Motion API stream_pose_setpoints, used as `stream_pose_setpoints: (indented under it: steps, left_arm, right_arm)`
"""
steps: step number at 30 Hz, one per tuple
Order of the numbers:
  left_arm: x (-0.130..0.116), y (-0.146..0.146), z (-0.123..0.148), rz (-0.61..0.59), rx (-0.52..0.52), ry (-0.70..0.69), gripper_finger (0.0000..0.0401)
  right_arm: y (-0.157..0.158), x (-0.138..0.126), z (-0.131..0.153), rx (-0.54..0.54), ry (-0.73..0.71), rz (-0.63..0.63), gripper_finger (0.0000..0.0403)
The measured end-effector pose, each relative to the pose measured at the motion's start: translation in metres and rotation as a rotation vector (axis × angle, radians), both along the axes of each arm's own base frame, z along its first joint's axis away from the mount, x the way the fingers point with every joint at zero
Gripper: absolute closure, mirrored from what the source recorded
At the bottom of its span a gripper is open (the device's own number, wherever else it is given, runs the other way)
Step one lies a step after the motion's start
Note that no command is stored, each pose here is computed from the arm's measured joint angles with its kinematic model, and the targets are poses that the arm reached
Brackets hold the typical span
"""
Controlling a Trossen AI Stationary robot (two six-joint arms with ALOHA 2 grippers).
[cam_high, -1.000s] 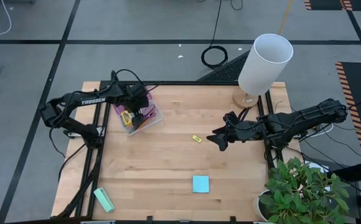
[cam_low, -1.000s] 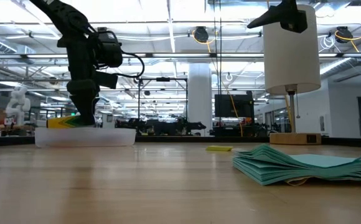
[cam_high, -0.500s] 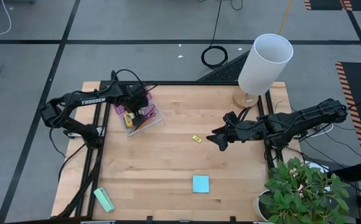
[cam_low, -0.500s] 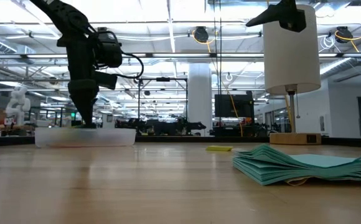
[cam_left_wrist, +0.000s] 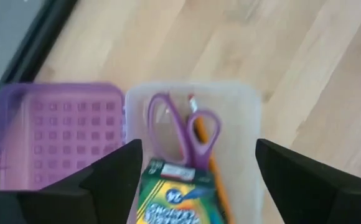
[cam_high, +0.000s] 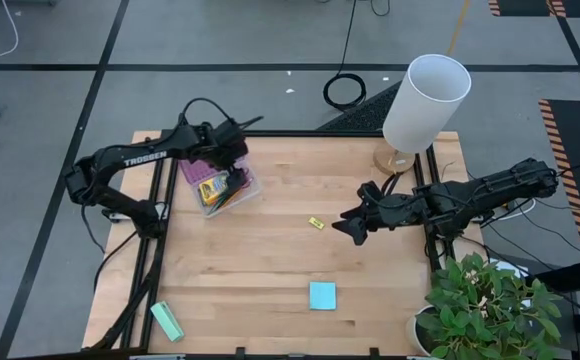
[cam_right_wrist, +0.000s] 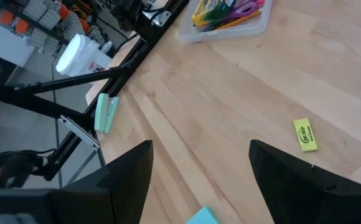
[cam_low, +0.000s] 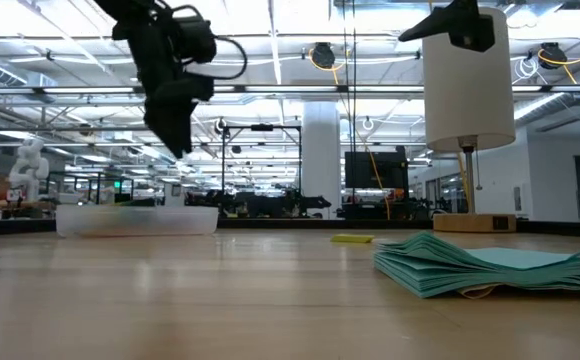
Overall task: Pack school essentials
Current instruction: Put the blue sticky notes into the supply box
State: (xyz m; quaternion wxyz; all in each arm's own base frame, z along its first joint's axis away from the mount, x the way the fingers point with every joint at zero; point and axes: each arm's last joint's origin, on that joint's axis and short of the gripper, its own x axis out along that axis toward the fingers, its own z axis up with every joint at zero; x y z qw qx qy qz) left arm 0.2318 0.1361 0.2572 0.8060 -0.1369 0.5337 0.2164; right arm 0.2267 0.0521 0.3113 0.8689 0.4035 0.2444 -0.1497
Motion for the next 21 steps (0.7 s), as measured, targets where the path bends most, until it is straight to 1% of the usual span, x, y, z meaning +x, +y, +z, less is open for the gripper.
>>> stream_pose_setpoints:
  steps: [5, 9, 12, 17, 21]
  left_arm:
    - [0.009, -0.009, 0.012, 0.08, -0.035, -0.058, 0.0101]
    - [0.019, -0.026, 0.016, 0.1, -0.106, -0.104, 0.0111]
    - [0.027, -0.045, 0.019, 0.096, -0.151, -0.127, 0.012]
    - [0.04, -0.085, 0.021, 0.063, -0.21, -0.155, 0.0136]
    - [0.05, -0.119, 0.024, 0.057, -0.252, -0.219, 0.015]
  right_arm:
    - [0.001, -0.001, -0.001, 0.015, 0.015, 0.035, 0.0145]
    - [0.003, -0.002, -0.002, 0.045, 0.039, 0.093, 0.0145]
    - [0.005, -0.002, -0.003, 0.057, 0.052, 0.13, 0.0145]
    - [0.01, -0.004, -0.004, 0.048, 0.065, 0.193, 0.0145]
    - [0.015, -0.006, -0.004, 0.036, 0.075, 0.234, 0.0145]
